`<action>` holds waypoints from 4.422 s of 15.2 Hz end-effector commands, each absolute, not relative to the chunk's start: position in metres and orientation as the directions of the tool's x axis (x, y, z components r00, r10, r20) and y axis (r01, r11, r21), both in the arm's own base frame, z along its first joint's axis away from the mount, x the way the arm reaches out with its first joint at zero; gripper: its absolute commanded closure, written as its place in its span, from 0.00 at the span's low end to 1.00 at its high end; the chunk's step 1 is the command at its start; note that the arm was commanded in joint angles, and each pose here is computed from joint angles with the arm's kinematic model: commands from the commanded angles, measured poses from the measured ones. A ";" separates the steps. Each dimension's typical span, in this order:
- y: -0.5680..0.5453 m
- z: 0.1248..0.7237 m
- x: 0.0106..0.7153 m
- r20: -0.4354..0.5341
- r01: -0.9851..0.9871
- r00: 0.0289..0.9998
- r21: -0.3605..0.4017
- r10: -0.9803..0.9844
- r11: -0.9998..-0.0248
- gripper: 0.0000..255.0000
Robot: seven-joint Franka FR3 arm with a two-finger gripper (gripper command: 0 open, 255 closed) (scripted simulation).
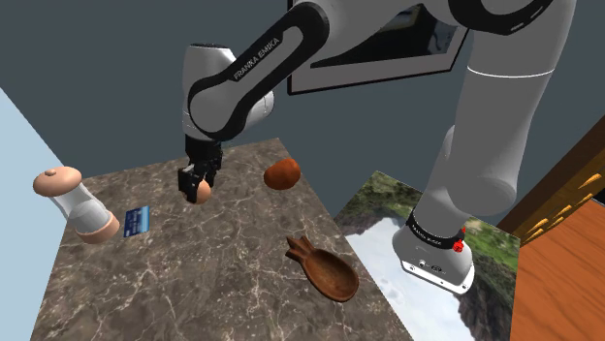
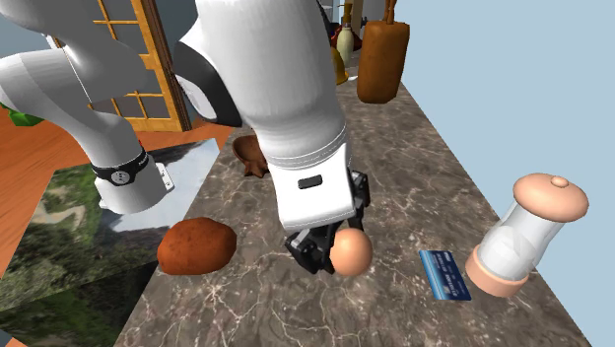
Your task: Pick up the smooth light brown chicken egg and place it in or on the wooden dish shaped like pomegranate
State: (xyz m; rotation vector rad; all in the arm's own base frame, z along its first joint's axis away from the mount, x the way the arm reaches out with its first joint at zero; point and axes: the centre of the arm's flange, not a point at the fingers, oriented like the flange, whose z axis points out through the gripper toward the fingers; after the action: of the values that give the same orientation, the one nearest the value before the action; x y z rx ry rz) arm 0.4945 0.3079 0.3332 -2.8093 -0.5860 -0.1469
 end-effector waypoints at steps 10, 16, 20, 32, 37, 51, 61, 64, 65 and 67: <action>0.308 0.391 0.494 0.152 0.405 0.913 -0.239 0.378 -0.883 1.00; 0.308 0.423 0.494 0.152 0.405 0.913 -0.239 0.378 -0.883 1.00; 0.302 0.425 0.455 0.152 0.405 0.913 -0.239 0.378 -0.883 1.00; 0.276 0.427 0.299 0.152 0.405 0.913 -0.239 0.378 -0.883 1.00; 0.265 0.427 0.234 0.152 0.405 0.913 -0.239 0.378 -0.883 1.00; 0.250 0.392 0.145 0.152 0.405 0.913 -0.239 0.378 -0.883 1.00; 0.250 0.354 0.145 0.152 0.405 0.913 -0.239 0.378 -0.883 1.00; 0.250 0.354 0.145 0.152 0.405 0.913 -0.239 0.378 -0.883 1.00; 0.250 0.354 0.145 0.152 0.405 0.913 -0.239 0.378 -0.883 1.00; 0.250 0.354 0.145 0.152 0.405 0.913 -0.239 0.378 -0.883 0.00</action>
State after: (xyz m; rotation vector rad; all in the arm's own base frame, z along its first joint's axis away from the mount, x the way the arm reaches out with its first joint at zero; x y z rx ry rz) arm 0.1449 0.2500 0.3544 -2.8092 -0.5861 -0.1467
